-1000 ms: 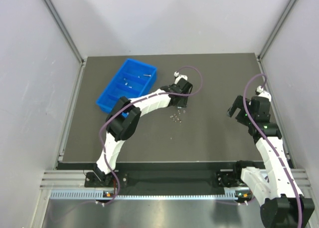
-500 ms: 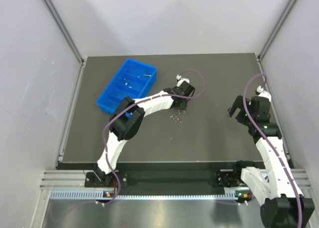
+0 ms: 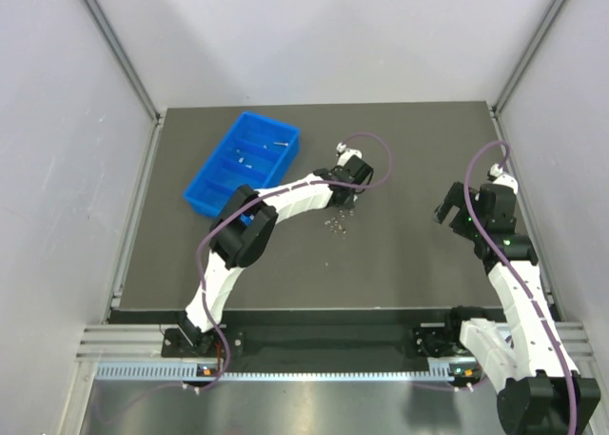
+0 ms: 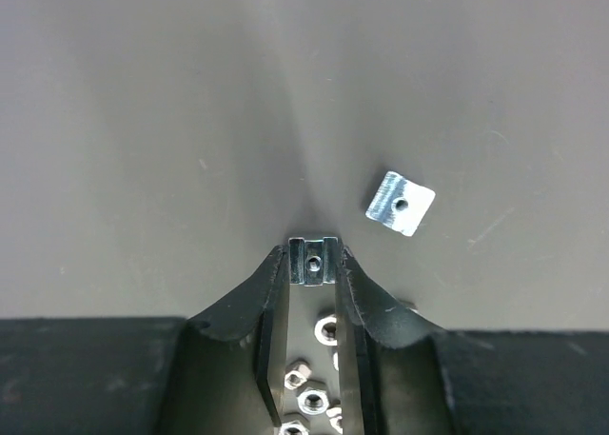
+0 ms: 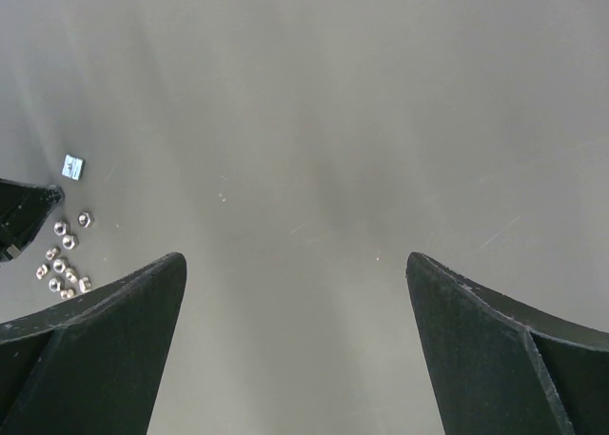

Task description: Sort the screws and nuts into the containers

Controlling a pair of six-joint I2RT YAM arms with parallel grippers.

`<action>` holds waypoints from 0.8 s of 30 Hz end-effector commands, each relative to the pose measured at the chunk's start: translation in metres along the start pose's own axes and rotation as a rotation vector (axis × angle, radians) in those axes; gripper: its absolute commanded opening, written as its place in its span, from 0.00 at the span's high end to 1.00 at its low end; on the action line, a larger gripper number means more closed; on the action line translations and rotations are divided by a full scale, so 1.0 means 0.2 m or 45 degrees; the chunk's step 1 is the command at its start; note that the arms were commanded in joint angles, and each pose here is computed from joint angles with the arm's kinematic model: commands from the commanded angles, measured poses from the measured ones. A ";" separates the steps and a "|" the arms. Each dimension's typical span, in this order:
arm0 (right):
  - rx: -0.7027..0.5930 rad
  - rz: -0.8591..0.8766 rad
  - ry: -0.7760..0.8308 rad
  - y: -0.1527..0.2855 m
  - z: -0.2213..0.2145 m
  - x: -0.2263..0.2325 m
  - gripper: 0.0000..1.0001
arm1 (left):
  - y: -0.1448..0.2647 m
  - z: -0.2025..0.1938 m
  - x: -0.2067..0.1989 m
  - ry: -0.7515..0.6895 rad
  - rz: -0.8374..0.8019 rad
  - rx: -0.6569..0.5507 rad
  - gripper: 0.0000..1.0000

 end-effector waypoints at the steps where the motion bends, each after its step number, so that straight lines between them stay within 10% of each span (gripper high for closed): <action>1: -0.028 0.001 0.010 0.01 0.04 0.01 0.00 | 0.12 0.17 0.01 0.023 0.019 -0.106 0.80; 11: -0.022 0.014 0.003 -0.01 0.03 0.02 0.00 | 0.55 0.96 0.60 0.411 0.048 -0.540 0.78; 24: -0.012 0.014 0.004 -0.01 0.04 0.02 0.00 | 0.28 1.01 1.17 0.624 0.296 -0.501 0.79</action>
Point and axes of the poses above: each gripper's point midway between its finger pads, its own y axis back along the fingers, its own x axis along the line the jaws close on, z = x × y, the point moved 2 cm from there along y, back along the fingers, and after that the axes turned 12 degrees about y, right-handed, at the moved point
